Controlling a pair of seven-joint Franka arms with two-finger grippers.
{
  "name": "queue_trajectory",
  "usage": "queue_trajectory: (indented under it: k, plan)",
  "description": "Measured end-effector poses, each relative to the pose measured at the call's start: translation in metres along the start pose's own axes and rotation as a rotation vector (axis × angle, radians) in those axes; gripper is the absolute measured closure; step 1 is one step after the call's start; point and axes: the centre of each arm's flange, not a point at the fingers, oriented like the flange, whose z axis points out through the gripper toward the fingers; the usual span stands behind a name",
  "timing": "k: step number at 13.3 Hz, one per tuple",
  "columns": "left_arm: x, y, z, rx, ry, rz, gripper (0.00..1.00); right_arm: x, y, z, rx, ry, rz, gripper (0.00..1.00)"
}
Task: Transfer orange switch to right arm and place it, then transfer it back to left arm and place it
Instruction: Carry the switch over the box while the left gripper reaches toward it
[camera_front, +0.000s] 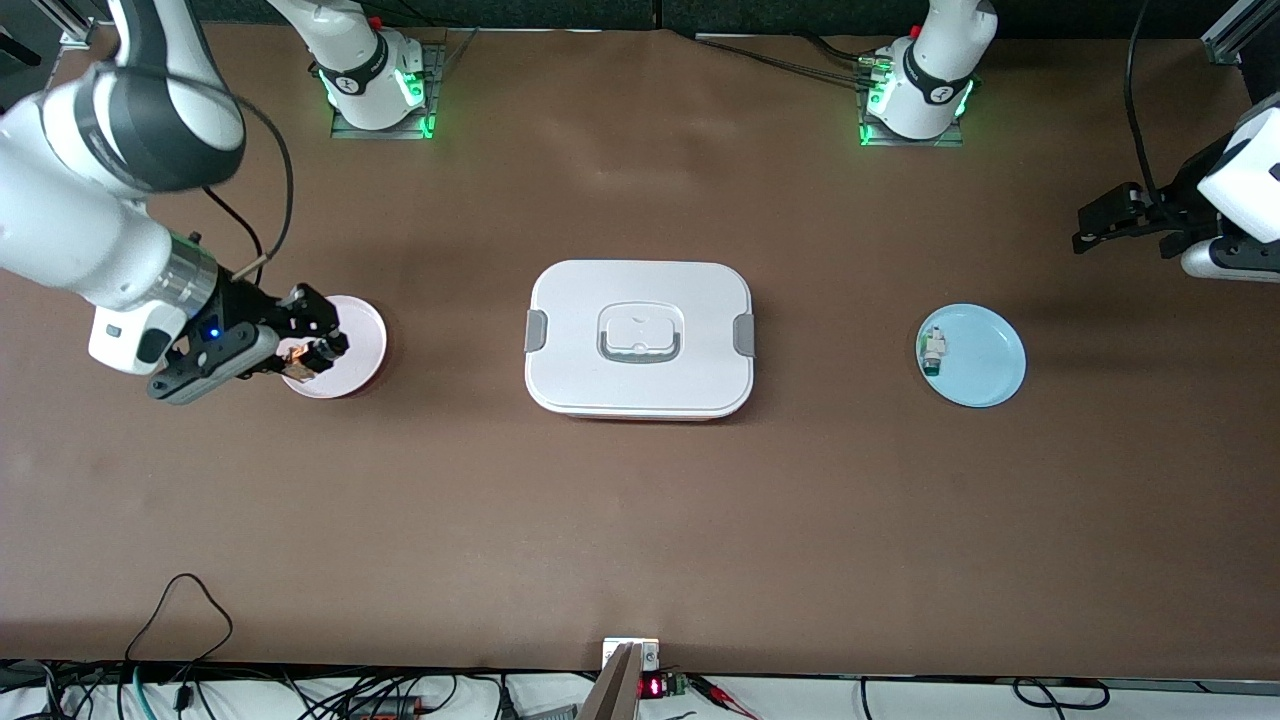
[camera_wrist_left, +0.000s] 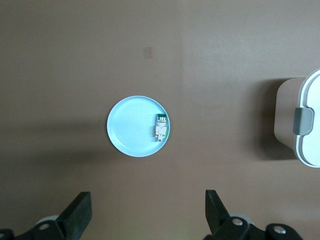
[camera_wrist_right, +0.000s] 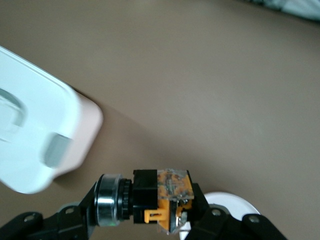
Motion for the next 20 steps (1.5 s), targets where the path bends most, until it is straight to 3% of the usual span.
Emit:
queue_trajectory:
  k: [4, 8, 11, 15, 18, 20]
  plan:
    - [0.000, 0.000, 0.000, 0.000, 0.000, 0.000, 0.00, 0.026, -0.079, -0.019, 0.038, 0.053, -0.126, 0.27]
    - [0.000, 0.000, 0.000, 0.000, -0.002, 0.000, 0.00, 0.037, -0.123, -0.029, 0.166, 0.119, -0.236, 0.27]
    - [-0.001, 0.000, 0.000, 0.000, -0.005, 0.001, 0.00, 0.044, -0.161, -0.034, 0.225, 0.165, -0.365, 0.27]
    - [-0.001, 0.000, 0.001, 0.000, -0.006, 0.001, 0.00, 0.049, -0.173, -0.033, 0.409, 0.314, -0.578, 0.27]
    - [-0.001, 0.001, 0.001, 0.000, -0.007, 0.001, 0.00, 0.052, -0.166, -0.030, 0.447, 0.370, -0.607, 0.27]
    - [-0.001, 0.001, 0.001, 0.000, -0.007, 0.001, 0.00, 0.058, -0.174, -0.030, 0.468, 0.439, -0.604, 0.27]
